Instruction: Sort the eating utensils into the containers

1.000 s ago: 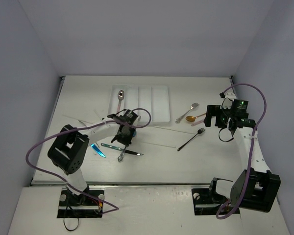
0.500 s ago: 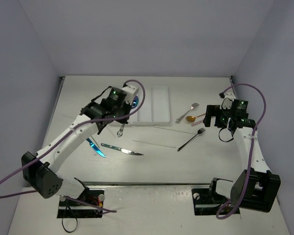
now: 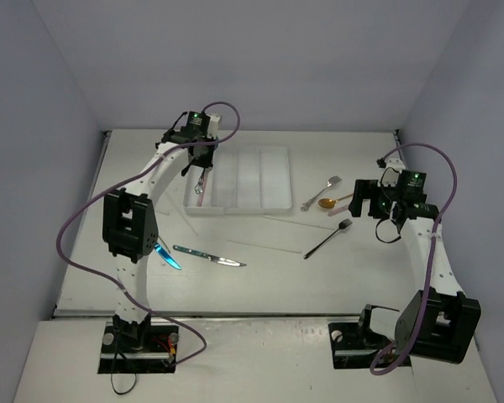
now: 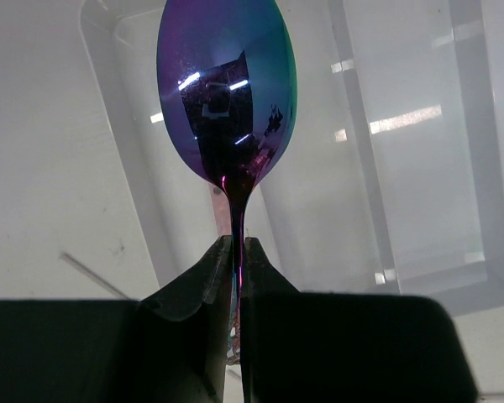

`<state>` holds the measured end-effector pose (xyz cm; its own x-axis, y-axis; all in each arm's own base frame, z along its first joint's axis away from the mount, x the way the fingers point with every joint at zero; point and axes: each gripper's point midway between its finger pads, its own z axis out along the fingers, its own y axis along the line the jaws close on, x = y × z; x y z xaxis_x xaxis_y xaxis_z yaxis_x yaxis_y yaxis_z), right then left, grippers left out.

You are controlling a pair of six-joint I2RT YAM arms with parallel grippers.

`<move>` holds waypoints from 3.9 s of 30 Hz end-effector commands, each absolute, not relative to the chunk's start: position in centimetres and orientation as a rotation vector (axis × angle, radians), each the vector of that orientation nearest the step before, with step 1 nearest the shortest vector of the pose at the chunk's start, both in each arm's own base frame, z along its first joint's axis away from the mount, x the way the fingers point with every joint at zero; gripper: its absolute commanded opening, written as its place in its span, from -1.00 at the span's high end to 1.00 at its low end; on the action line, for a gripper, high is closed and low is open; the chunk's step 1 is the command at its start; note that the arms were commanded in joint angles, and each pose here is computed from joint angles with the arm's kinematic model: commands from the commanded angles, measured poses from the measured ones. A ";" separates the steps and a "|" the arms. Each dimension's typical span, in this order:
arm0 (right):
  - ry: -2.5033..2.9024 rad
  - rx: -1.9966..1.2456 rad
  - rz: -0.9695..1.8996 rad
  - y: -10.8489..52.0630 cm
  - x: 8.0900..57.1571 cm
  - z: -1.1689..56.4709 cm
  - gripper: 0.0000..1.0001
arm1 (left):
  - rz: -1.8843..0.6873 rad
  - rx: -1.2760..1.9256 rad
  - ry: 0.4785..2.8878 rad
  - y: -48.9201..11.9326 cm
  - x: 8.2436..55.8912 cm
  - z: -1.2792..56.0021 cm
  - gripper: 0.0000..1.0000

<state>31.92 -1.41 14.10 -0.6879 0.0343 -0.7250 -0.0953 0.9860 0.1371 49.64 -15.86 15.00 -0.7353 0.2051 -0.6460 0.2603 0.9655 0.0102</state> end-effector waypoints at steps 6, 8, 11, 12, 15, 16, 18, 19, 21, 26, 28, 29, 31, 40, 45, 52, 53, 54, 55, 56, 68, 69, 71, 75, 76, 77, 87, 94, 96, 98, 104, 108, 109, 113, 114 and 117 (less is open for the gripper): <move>2.246 -0.035 0.194 -1.9 33.2 16.1 -0.97 | -0.177 0.205 2.306 -14.6 54.6 17.6 1.00; 2.244 -0.033 0.191 -2.0 33.2 16.1 -0.97 | -0.186 0.191 2.333 -14.5 54.6 16.4 0.99; 2.245 -0.026 0.185 -2.1 33.2 16.1 -0.97 | -0.190 0.175 2.362 -14.4 54.5 15.1 0.93; 2.246 -0.025 0.184 -2.1 33.2 16.1 -0.97 | -0.192 0.173 2.369 -14.4 54.4 14.7 0.89; 2.251 -0.018 0.180 -2.2 33.2 15.9 -0.97 | -0.200 0.162 2.382 -14.5 54.4 14.2 0.79; 2.251 -0.016 0.178 -2.3 33.2 15.9 -0.97 | -0.203 0.157 2.385 -14.5 54.3 14.1 0.71; 2.252 -0.010 0.166 -2.4 33.2 15.9 -0.96 | -0.207 0.145 2.387 -14.5 54.3 14.1 0.53; 2.252 -0.008 0.164 -2.5 33.2 15.9 -0.96 | -0.208 0.138 2.387 -14.5 54.4 14.1 0.42; 2.251 -0.001 0.155 -2.6 33.2 15.9 -0.96 | -0.216 0.120 2.380 -14.4 54.4 14.6 0.08; 2.249 0.008 0.145 -2.9 33.3 16.0 -0.93 | -0.282 0.065 2.334 -14.5 54.0 18.2 -0.16; 2.254 0.021 0.130 -3.2 33.4 15.9 -0.84 | -0.296 0.057 2.282 -14.6 53.6 21.0 -0.17; 2.256 0.028 0.122 -3.3 33.4 15.9 -0.81 | -0.296 0.052 2.255 -14.4 53.3 22.5 -0.17; 2.263 0.047 0.105 -3.7 33.5 15.7 -0.74 | -0.280 0.039 2.211 -13.8 52.7 25.0 -0.18; 2.215 -0.129 0.026 -4.3 35.6 17.8 -0.43 | -0.141 0.180 2.161 -10.8 46.8 28.2 -0.26; 2.179 -0.539 -0.129 -5.8 39.0 18.3 -0.33 | -0.379 0.686 2.089 -14.6 40.8 27.1 -0.26; 2.206 -1.253 -0.125 -6.7 42.0 12.9 -0.20 | -0.716 0.849 1.953 -18.7 34.8 29.3 -0.33; 2.198 -1.331 -0.101 -6.6 42.0 12.6 -0.18 | -0.733 0.848 1.952 -18.8 34.5 29.3 -0.33; 2.179 -1.408 -0.087 -6.5 42.3 12.0 -0.17 | -0.746 0.847 1.958 -19.0 34.3 29.1 -0.33; 2.166 -1.455 -0.082 -6.5 42.6 11.6 -0.15 | -0.758 0.845 1.966 -19.1 34.1 28.8 -0.33; 2.157 -1.502 -0.080 -6.5 42.9 11.1 -0.13 | -0.765 0.840 1.977 -19.1 34.0 28.5 -0.33; 2.060 -1.770 0.107 -3.3 45.0 6.6 0.08 | -0.814 0.816 2.013 -19.2 33.3 26.7 -0.33; 2.051 -1.768 0.116 -3.0 45.4 6.6 0.10 | -0.818 0.817 2.013 -19.2 33.2 26.7 -0.33; 2.034 -1.771 0.130 -2.5 45.9 6.4 0.13 | -0.820 0.816 2.015 -19.2 33.1 26.6 -0.33; 2.007 -1.817 0.154 -1.4 45.9 5.8 0.15 | -0.817 0.815 2.022 -19.2 33.3 26.4 -0.33; 2.005 -1.828 0.158 -1.2 45.8 5.6 0.16 | -0.816 0.814 2.024 -19.2 33.4 26.3 -0.33; 2.004 -1.841 0.168 -1.0 45.7 5.2 0.16 | -0.817 0.814 2.026 -19.2 33.4 26.3 -0.33; 2.003 -1.894 0.253 0.9 45.4 2.5 0.17 | -0.806 0.798 2.040 -19.2 34.1 26.2 -0.33; 2.020 -1.979 0.303 1.5 43.9 0.2 0.56 | -0.784 0.785 2.055 -18.9 34.4 25.8 -0.33; 2.021 -2.019 0.324 1.5 43.1 -0.6 0.86 | -0.776 0.778 2.062 -18.8 34.5 25.7 -0.33; 2.020 -2.044 0.341 1.5 42.5 -1.1 0.98 | -0.772 0.774 2.067 -18.7 34.6 25.5 -0.33; 2.027 -2.114 0.380 1.2 40.9 -1.9 1.00 | -0.770 0.764 2.084 -18.6 35.0 25.0 -0.33; 2.017 -2.130 0.391 1.2 40.3 -0.9 1.00 | -0.765 0.761 2.089 -18.5 35.1 24.9 -0.33; 2.009 -2.131 0.392 1.3 40.3 -0.5 1.00 | -0.764 0.761 2.090 -18.5 35.1 24.9 -0.33; 1.919 -2.150 0.335 2.6 40.4 2.8 1.00 | -0.752 0.756 2.091 -18.4 35.2 24.9 -0.33; 1.893 -2.138 0.301 2.9 40.8 4.3 1.00 | -0.744 0.751 2.092 -18.3 35.3 25.0 -0.33; 1.837 -2.068 0.228 3.8 42.0 8.2 1.00 | -0.709 0.716 2.098 -17.9 35.5 25.2 -0.32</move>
<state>42.41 2.11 1.41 0.0868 -0.9413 -0.3262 -0.9954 -0.0685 -0.0671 34.07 -18.23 21.92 -0.6042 0.2875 -0.7432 0.6879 0.6589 -0.3044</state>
